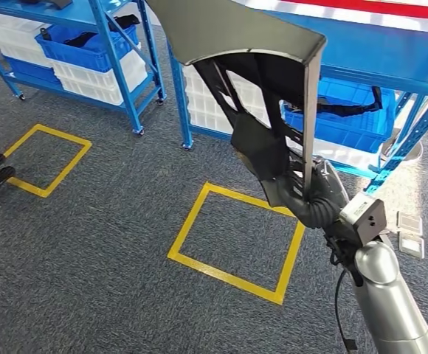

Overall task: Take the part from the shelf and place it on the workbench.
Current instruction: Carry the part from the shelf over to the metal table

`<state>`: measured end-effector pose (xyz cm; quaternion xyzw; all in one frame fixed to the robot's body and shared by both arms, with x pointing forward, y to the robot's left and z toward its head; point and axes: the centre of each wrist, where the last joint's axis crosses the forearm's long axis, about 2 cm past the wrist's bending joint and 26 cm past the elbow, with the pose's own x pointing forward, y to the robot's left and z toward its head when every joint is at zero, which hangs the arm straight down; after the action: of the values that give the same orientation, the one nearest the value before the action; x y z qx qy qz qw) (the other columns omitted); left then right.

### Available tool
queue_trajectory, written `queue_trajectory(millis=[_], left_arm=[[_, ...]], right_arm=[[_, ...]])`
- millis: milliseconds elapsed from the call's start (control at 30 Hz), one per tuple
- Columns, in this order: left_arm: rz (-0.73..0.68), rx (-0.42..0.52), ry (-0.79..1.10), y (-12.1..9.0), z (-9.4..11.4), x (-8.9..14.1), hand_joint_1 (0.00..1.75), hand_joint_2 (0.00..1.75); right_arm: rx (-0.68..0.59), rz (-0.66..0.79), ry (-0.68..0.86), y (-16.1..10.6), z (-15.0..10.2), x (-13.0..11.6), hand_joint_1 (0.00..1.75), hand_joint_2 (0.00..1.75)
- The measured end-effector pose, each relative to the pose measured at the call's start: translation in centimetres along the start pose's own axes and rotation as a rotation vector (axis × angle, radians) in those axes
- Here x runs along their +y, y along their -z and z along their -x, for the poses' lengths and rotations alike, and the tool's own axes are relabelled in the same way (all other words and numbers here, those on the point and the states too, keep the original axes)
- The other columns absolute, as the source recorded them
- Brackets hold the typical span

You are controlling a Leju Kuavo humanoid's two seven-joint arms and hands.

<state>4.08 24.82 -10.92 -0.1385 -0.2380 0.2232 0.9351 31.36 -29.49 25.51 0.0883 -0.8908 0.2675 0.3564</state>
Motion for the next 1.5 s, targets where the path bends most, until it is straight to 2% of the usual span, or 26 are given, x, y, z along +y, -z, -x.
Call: queue_trajectory(millis=[267,867,1500], left_arm=[[0.006,-0.011,0.012,0.1,-0.3,0.0,0.0,1.75],[-0.021,0.008,0.021,0.0,0.0,0.2,0.0,1.75],[-0.022,0.002,0.02,0.0,0.0,0.1,0.0,1.75]], right_arm=[[-0.013,-0.024,-0.004,0.4,0.0,-0.3,1.75,1.75],[-0.02,-0.053,0.015,-1.6,0.0,0.8,1.75,1.75],[-0.051,-0.078,0.028,-1.4,-0.4,1.6,1.75,1.75]])
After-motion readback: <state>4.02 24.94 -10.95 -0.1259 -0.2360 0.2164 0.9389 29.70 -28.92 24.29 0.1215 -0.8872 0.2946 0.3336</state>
